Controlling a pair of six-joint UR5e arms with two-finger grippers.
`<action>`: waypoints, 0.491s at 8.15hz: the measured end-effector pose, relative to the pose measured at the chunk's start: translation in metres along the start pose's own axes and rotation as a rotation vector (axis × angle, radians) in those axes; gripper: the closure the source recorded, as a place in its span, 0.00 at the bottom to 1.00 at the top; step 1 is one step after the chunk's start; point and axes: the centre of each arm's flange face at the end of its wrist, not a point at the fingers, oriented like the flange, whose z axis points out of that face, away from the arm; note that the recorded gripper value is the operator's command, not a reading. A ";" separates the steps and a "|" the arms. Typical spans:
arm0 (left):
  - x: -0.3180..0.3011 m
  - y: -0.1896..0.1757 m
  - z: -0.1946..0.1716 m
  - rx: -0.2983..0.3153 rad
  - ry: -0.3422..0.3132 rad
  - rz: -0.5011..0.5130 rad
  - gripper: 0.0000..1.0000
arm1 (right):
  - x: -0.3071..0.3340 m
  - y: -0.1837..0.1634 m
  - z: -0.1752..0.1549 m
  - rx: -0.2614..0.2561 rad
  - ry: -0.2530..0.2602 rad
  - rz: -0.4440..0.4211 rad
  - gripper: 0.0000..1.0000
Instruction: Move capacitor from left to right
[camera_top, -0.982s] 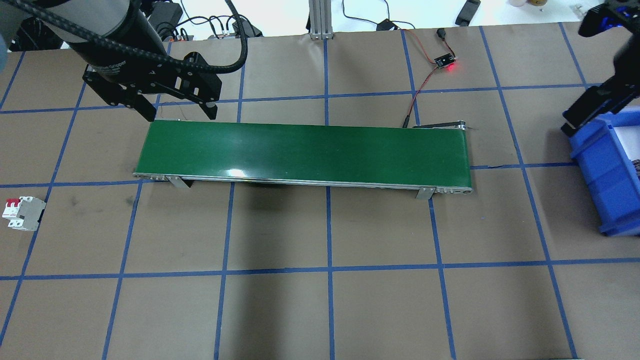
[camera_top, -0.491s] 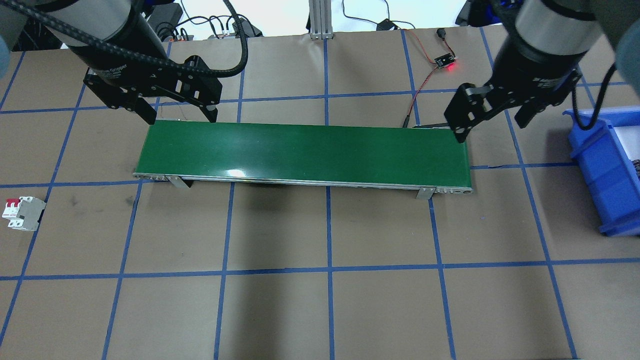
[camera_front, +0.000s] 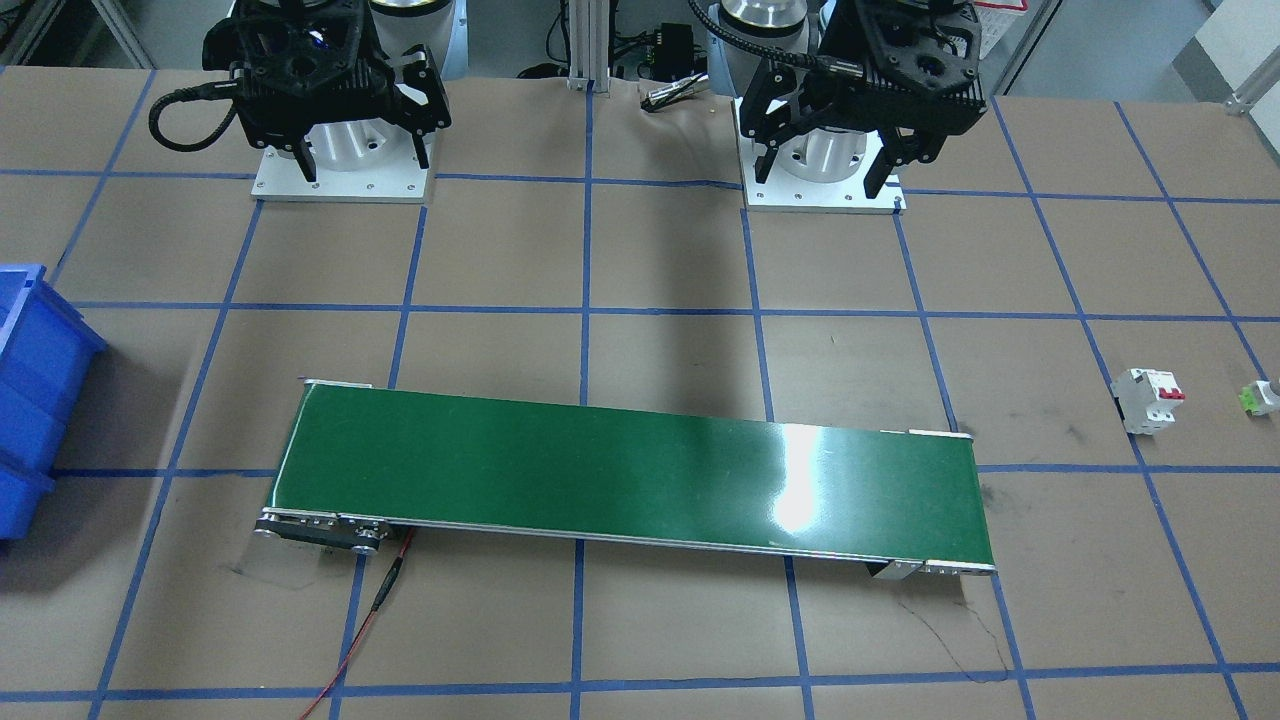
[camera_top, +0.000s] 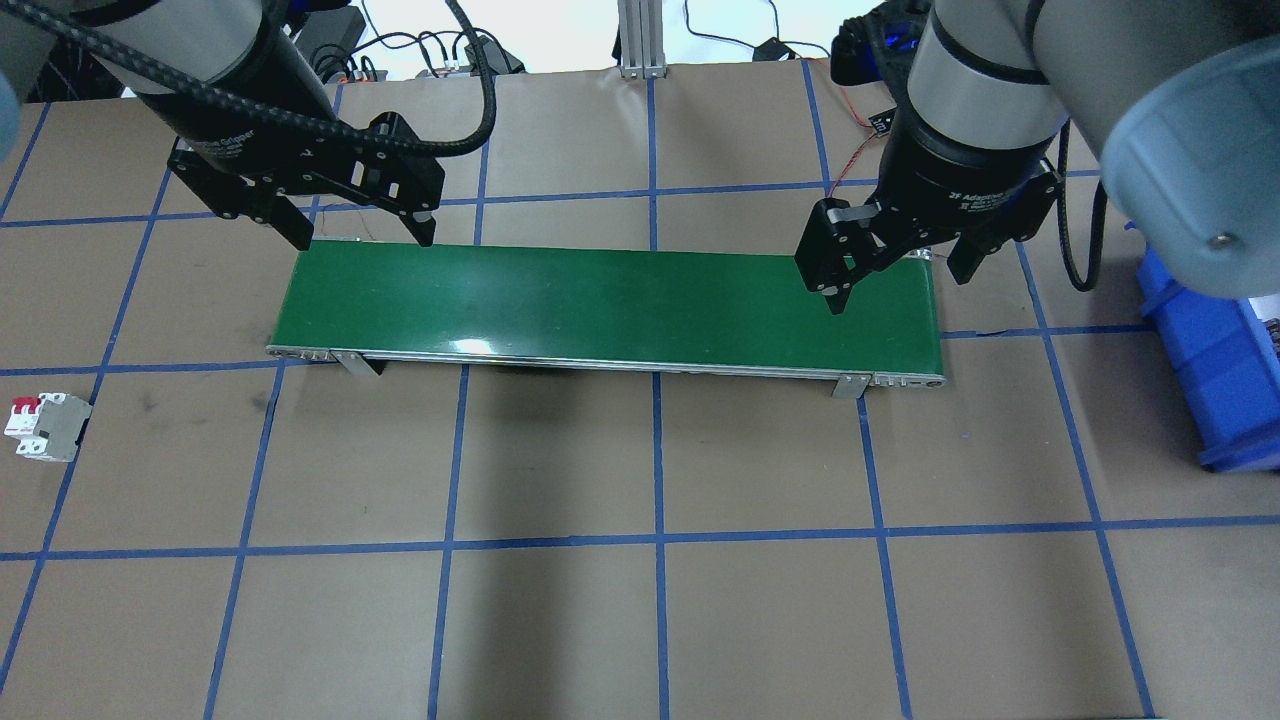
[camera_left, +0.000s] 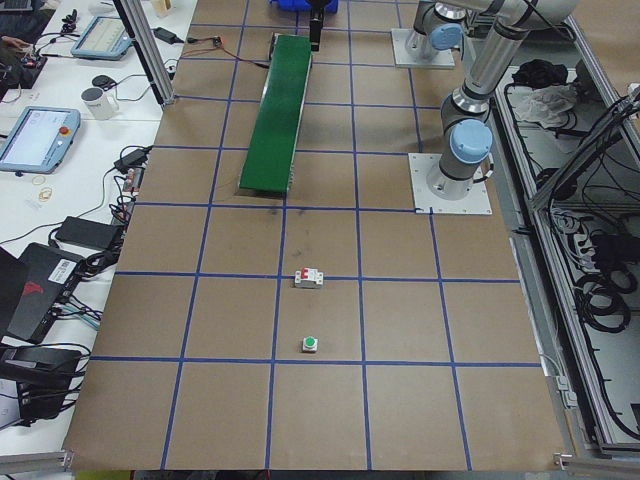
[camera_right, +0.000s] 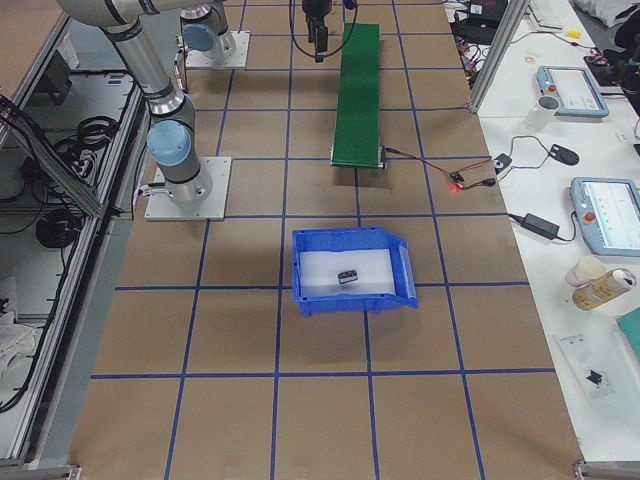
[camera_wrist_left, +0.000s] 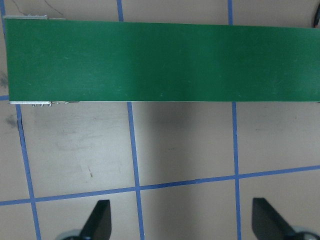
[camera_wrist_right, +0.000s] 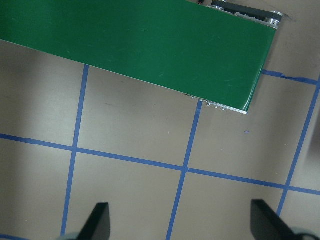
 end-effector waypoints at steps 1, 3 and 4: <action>0.000 0.000 0.000 0.000 0.000 0.000 0.00 | -0.001 0.000 0.000 0.000 0.003 -0.006 0.00; 0.000 0.000 0.000 0.000 0.000 0.000 0.00 | -0.002 0.000 -0.001 0.003 0.004 -0.012 0.00; 0.000 0.000 0.000 0.000 0.000 0.000 0.00 | -0.002 0.001 -0.002 0.008 0.005 -0.013 0.00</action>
